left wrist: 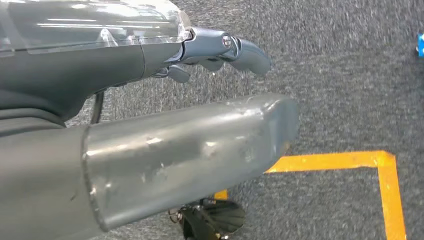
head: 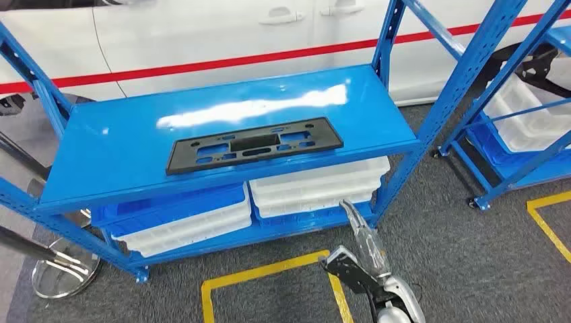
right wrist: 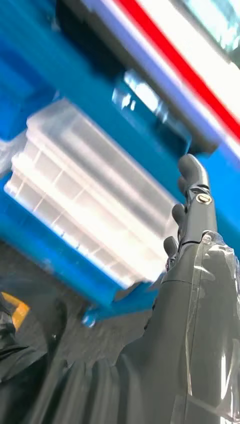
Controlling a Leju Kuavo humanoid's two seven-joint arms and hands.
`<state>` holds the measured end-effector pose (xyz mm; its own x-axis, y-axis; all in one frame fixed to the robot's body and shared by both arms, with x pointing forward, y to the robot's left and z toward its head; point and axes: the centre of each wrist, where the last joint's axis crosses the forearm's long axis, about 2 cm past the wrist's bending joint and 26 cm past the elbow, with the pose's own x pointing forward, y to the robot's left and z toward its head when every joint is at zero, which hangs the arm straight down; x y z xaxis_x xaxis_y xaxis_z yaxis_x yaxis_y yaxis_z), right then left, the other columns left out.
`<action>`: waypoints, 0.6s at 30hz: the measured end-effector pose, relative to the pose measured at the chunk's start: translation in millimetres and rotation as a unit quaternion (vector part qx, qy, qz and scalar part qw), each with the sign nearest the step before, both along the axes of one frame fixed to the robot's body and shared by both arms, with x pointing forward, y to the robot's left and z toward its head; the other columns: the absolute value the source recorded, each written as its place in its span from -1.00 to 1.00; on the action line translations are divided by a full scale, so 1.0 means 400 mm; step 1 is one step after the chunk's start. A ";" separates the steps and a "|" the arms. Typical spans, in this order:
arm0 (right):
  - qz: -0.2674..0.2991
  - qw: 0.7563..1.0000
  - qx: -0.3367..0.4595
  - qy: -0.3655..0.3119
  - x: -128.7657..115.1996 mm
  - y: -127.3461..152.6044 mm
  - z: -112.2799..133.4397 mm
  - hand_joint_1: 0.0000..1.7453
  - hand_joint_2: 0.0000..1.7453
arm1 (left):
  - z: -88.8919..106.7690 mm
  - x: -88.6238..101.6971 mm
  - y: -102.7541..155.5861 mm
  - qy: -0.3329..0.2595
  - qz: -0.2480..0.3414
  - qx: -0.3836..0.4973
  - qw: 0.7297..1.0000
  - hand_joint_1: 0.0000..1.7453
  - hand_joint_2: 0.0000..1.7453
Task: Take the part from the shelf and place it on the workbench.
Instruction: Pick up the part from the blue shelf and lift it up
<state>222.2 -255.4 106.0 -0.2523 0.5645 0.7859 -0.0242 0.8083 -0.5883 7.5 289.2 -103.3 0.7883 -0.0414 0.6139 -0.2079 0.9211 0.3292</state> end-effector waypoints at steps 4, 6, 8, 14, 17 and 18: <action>0.027 0.999 -0.008 -0.032 0.005 0.021 0.048 -1.00 1.00 | 0.000 -0.006 0.002 0.003 -0.016 0.002 1.000 -1.00 -1.00; 0.042 0.998 -0.013 -0.050 0.004 0.034 0.074 -1.00 1.00 | 0.000 -0.011 0.005 0.006 -0.025 0.004 1.000 -1.00 -1.00; 0.057 0.996 -0.020 -0.063 -0.001 0.045 0.095 -1.00 1.00 | 0.000 -0.018 0.009 0.009 -0.034 0.006 0.999 -1.00 -1.00; 0.088 0.987 -0.052 -0.124 -0.013 0.083 0.164 -1.00 1.00 | 0.002 -0.028 0.022 0.014 -0.061 0.014 0.998 -1.00 -1.00; 0.087 0.980 -0.079 -0.160 -0.020 0.097 0.186 -1.00 1.00 | 0.004 -0.031 0.025 0.016 -0.070 0.016 0.997 -1.00 -1.00; 0.084 0.977 -0.090 -0.172 -0.022 0.100 0.191 -1.00 1.00 | 0.004 -0.031 0.026 0.016 -0.073 0.016 0.997 -1.00 -1.00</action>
